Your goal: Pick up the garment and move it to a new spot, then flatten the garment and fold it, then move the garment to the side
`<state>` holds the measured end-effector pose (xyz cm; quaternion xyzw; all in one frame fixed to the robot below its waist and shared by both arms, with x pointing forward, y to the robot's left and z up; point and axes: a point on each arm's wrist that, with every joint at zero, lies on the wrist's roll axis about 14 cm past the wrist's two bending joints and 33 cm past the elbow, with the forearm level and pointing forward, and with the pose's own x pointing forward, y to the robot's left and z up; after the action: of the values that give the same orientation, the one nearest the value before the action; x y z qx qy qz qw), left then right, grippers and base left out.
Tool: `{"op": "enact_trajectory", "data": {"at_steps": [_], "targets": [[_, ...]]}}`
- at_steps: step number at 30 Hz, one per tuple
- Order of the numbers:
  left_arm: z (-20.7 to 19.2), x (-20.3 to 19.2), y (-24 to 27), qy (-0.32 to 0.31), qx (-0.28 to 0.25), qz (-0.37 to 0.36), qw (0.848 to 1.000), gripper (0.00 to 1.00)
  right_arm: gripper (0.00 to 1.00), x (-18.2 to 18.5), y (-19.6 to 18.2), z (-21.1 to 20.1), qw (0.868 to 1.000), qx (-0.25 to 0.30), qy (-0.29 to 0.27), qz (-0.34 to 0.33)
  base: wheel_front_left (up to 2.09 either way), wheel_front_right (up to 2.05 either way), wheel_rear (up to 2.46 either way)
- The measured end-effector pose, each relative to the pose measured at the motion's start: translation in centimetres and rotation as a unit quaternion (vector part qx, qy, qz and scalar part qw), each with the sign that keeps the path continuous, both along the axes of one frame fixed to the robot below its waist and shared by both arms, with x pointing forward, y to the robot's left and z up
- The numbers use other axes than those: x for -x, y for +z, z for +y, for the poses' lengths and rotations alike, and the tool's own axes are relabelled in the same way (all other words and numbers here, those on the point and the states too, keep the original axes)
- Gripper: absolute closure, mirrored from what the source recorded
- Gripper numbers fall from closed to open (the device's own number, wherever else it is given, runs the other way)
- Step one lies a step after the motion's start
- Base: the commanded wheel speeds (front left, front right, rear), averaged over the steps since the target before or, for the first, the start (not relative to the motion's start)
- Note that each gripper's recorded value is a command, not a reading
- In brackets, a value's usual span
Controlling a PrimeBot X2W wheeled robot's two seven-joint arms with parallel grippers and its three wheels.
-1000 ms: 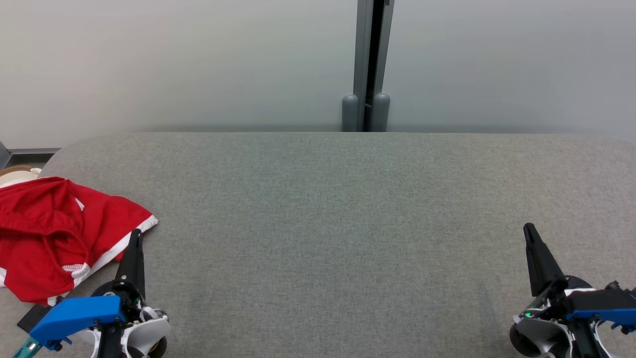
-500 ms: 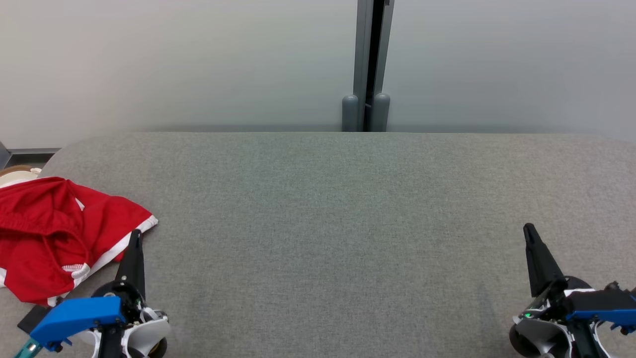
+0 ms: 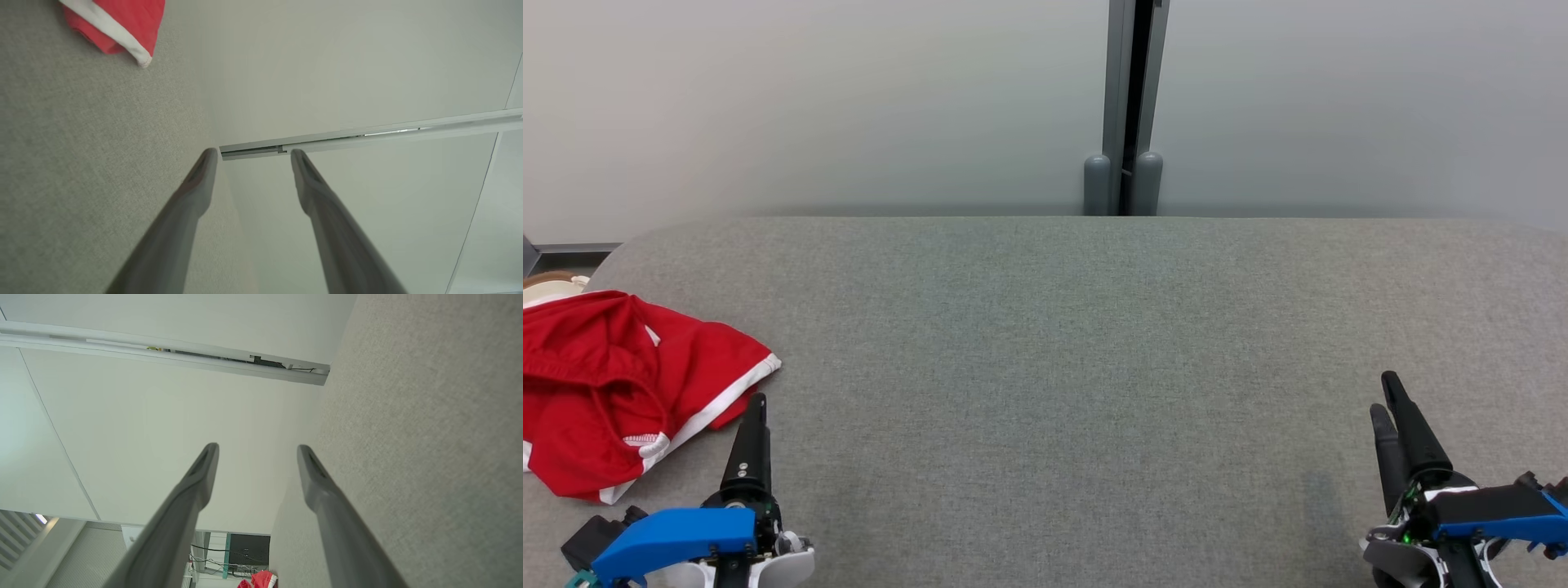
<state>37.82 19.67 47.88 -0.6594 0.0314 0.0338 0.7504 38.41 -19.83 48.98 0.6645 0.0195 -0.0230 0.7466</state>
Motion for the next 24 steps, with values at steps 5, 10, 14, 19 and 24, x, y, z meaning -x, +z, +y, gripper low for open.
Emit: {"op": "enact_trajectory", "data": {"at_steps": [5,10,14,19,24], "targets": [[-0.1,0.0,-0.1,-0.006,-0.058,0.003,0.998,0.00,0.00,0.0,0.0,-0.1,0.999,0.050,0.000,0.002,0.00,0.00,0.00],[-0.3,-0.1,-0.1,-0.013,-0.116,0.005,0.993,0.00,0.00,0.0,-0.1,0.0,0.996,0.094,0.002,0.004,0.00,0.00,0.00],[-0.6,0.0,-0.4,-0.020,-0.168,0.009,0.986,0.00,0.00,0.0,-0.2,0.2,0.990,0.141,0.006,0.006,0.00,0.00,0.00],[-0.9,-0.1,-0.7,-0.029,-0.214,0.012,0.976,0.00,0.00,0.0,-0.7,0.2,0.983,0.184,0.010,0.012,0.00,0.00,0.00],[-1.3,-0.1,-1.1,-0.039,-0.256,0.015,0.966,0.00,0.00,0.1,-1.4,0.3,0.974,0.224,0.016,0.021,0.00,0.00,0.00]]}}
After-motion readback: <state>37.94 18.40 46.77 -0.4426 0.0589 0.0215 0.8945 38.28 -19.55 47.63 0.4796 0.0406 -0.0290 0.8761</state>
